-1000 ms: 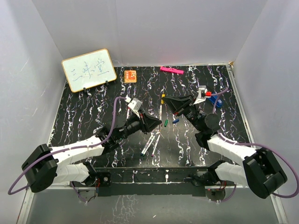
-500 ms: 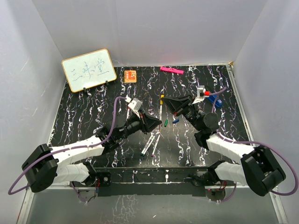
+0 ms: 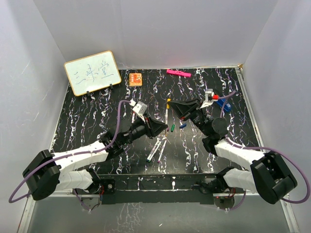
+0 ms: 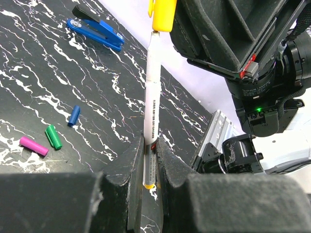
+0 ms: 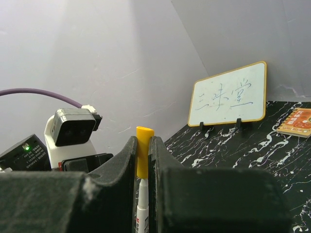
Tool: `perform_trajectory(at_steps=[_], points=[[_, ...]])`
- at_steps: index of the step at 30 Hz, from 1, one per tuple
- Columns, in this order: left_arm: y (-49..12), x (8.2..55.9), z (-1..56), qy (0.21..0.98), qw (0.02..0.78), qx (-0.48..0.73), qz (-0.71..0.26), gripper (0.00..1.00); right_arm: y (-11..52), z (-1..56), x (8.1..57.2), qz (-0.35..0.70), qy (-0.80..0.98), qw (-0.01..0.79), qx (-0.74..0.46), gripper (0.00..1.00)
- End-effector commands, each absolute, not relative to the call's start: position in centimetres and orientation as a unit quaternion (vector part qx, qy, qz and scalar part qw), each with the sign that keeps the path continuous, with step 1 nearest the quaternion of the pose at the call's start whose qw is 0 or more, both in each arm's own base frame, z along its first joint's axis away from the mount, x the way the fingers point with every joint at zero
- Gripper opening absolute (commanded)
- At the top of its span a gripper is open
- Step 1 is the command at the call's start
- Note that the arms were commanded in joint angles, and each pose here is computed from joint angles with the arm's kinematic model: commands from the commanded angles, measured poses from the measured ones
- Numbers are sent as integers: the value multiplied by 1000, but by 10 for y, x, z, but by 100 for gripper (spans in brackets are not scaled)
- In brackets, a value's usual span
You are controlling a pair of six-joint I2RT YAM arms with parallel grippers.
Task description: Insert the pens into the pen caps
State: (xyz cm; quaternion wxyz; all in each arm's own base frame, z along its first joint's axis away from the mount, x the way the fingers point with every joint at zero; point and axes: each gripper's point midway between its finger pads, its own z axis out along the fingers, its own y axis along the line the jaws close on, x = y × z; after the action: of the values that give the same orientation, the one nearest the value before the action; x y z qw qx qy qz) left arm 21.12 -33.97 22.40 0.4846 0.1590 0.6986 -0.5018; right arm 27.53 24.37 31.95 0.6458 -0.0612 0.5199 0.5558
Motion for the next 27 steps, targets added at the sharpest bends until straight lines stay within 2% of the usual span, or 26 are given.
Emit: perform_trajectory(at_steps=[1,15,27], points=[[-337,216,254,669,513,151,-516,0,247,336,270,568,496,652,-80,0],[-335,219,259,664,523,148,-513,0,260,306,274,573,529,619,-88,0],[-327,244,273,654,562,120,-491,0,274,280,277,557,584,580,-112,0]])
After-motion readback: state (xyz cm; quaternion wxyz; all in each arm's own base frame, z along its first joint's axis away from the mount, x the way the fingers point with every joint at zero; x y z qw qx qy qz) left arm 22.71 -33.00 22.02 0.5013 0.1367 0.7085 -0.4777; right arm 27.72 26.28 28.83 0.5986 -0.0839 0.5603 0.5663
